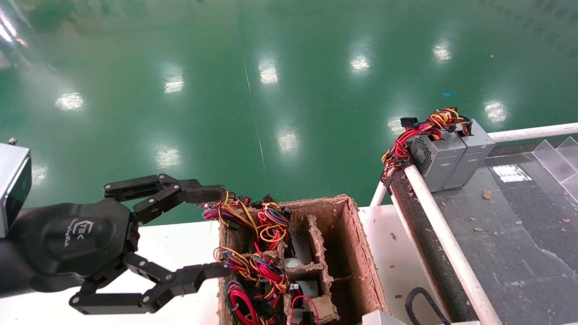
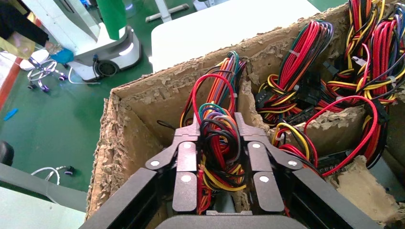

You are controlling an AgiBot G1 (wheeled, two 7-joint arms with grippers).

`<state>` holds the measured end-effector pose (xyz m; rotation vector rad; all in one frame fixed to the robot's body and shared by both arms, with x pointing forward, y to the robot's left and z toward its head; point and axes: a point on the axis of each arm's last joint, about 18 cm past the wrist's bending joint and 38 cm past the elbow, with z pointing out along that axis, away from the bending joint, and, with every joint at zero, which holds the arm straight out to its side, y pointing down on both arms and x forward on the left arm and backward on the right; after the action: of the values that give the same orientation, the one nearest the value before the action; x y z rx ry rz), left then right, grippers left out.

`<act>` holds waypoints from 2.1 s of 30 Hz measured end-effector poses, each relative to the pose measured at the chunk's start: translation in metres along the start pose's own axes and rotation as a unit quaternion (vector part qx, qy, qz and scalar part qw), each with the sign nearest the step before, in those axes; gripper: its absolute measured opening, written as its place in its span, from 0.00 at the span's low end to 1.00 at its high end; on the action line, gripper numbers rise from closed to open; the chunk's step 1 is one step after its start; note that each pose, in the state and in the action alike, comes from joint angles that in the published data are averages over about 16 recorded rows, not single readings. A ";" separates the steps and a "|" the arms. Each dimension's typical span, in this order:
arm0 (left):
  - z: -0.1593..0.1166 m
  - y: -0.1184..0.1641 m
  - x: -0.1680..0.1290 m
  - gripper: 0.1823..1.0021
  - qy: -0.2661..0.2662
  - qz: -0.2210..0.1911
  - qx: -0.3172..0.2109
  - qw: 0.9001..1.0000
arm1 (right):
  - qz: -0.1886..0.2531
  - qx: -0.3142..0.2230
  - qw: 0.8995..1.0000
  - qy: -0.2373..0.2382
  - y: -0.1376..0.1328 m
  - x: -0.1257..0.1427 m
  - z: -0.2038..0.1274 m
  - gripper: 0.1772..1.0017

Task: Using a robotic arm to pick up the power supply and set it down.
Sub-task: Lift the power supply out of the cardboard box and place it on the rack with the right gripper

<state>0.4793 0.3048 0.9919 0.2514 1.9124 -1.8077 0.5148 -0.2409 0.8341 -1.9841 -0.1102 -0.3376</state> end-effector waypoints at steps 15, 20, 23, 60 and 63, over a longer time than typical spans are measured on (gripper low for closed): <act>0.000 0.000 0.000 0.92 0.000 0.000 0.000 1.000 | -0.004 0.073 0.997 0.021 -0.025 -0.001 -0.032 0.14; 0.000 0.000 0.000 0.97 0.000 0.000 0.000 1.000 | -0.020 0.117 0.992 0.041 -0.048 0.001 -0.059 0.13; 0.000 0.000 0.000 0.99 0.000 0.000 0.000 1.000 | -0.035 0.144 0.987 0.059 -0.064 0.003 -0.079 0.13; 0.000 0.000 0.000 1.00 0.000 0.000 0.000 1.000 | -0.150 0.095 0.884 0.433 -0.096 0.038 -0.321 0.13; 0.000 0.000 0.000 1.00 0.000 0.000 0.000 1.000 | -0.141 0.074 0.876 0.456 -0.083 0.042 -0.331 0.13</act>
<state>0.4793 0.3048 0.9919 0.2514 1.9124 -1.8077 0.4738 -0.5066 1.0480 -1.4759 0.1788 -1.3735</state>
